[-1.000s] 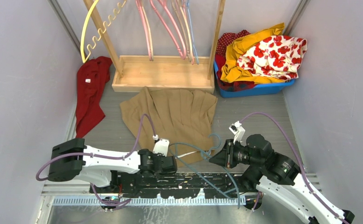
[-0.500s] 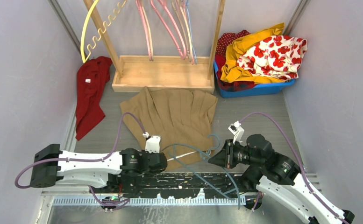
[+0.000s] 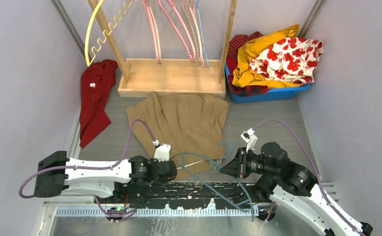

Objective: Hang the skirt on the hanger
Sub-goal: Hang the skirt on the hanger.

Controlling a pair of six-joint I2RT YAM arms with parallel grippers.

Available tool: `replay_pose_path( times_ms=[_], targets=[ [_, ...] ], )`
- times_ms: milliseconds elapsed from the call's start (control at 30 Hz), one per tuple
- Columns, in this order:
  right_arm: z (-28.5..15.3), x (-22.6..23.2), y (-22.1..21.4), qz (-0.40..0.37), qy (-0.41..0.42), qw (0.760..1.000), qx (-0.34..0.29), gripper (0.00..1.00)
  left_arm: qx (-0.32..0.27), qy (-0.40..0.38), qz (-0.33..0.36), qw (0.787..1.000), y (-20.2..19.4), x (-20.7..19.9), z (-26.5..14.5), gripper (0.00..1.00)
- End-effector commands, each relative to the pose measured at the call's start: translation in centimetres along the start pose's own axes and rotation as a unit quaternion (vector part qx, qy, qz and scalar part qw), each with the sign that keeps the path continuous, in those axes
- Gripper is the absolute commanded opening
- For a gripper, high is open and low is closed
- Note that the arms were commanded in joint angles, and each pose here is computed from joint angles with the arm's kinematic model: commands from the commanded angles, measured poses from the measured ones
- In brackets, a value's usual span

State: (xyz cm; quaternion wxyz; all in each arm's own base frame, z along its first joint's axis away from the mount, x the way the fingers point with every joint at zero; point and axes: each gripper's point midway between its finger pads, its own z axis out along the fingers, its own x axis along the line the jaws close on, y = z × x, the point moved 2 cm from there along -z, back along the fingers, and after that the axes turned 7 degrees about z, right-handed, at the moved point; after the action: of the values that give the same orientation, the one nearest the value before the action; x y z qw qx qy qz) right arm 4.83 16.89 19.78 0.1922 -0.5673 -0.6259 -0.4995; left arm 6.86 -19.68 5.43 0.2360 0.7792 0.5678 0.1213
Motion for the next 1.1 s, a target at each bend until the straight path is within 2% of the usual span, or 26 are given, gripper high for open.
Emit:
replay_pose_path(
  times_ms=[0, 67, 267, 633, 1067],
  targets=[
    [-0.2, 1.1, 0.5, -0.006, 0.027, 1.000, -0.013, 0.01, 0.008, -0.024, 0.020, 0.999, 0.2, -1.0, -0.3, 0.31],
    [-0.2, 1.1, 0.4, -0.006, 0.028, 1.000, -0.012, 0.01, 0.009, -0.025, 0.028, 0.999, 0.2, -1.0, -0.3, 0.36],
    [-0.1, 0.9, 0.4, -0.005, 0.028, 1.000, -0.013, 0.01, 0.017, -0.035, 0.050, 0.998, 0.1, -1.5, -0.3, 0.38],
    [-0.2, 0.7, 0.3, -0.004, 0.026, 1.000, -0.015, 0.01, 0.028, -0.048, 0.099, 0.994, 0.9, -3.8, 0.2, 0.31],
    [0.1, 0.6, 0.3, -0.009, 0.022, 1.000, -0.012, 0.01, 0.051, -0.020, 0.098, 0.994, -0.4, -2.5, 0.7, 0.26]
  ],
)
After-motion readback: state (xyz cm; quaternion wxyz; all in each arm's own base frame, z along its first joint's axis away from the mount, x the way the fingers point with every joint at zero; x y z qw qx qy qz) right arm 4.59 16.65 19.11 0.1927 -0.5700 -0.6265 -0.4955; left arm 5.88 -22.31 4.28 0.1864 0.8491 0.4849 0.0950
